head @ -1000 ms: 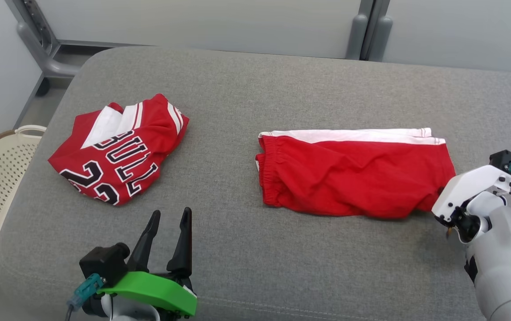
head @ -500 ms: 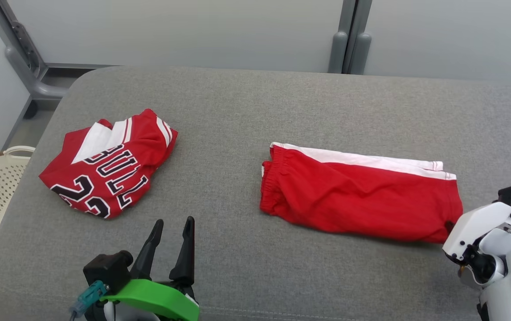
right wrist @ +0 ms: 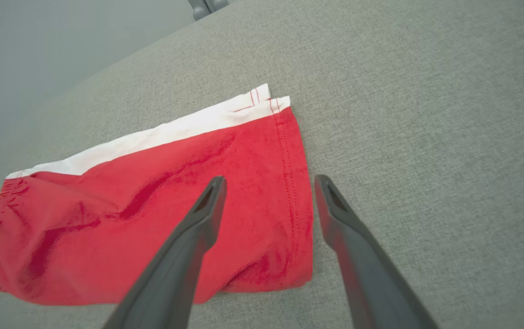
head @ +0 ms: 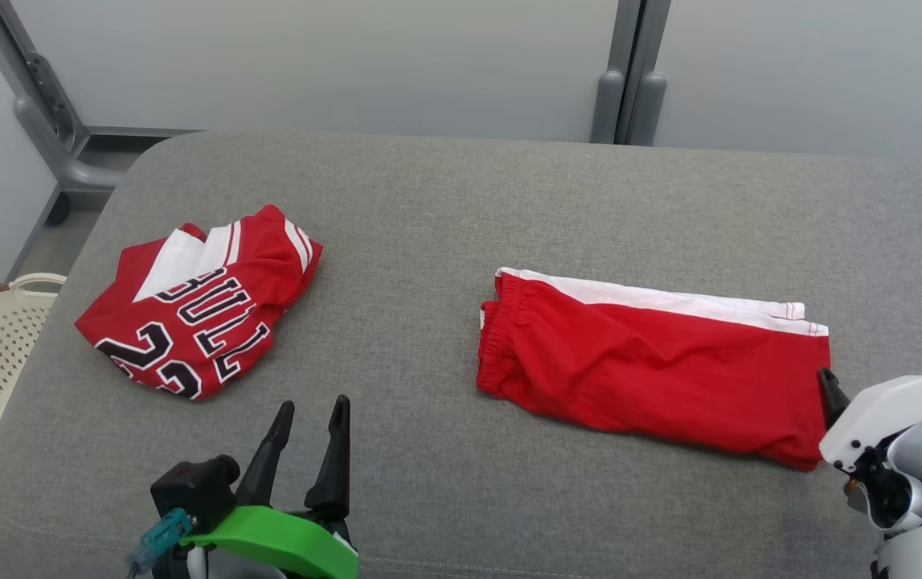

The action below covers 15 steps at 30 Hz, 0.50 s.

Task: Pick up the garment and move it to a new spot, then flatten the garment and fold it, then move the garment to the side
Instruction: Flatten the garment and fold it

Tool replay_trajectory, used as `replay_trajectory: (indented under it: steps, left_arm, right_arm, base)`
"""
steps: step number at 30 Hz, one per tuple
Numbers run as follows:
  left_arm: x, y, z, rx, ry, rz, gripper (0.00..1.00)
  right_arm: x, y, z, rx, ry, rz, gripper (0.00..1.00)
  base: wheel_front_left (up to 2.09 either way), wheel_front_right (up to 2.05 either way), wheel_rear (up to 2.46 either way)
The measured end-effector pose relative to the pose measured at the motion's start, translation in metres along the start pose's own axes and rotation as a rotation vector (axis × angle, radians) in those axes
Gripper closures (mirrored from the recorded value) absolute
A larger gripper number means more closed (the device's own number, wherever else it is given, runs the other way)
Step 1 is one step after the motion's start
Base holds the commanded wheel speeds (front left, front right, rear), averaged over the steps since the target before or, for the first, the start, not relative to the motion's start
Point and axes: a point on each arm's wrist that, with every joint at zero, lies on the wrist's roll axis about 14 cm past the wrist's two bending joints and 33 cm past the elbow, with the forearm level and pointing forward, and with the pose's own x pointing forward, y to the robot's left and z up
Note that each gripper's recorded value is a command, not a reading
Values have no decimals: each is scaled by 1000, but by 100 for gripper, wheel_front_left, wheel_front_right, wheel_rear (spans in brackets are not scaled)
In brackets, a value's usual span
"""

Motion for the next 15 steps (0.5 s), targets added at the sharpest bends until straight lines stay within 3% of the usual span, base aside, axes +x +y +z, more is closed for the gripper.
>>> replay_trajectory:
  steps: [15]
  left_arm:
    - [-7,9,12,24,-46,35,0]
  right_arm:
    - [-41,48,38,-37,-361,172,0]
  base:
    - [0,0,0]
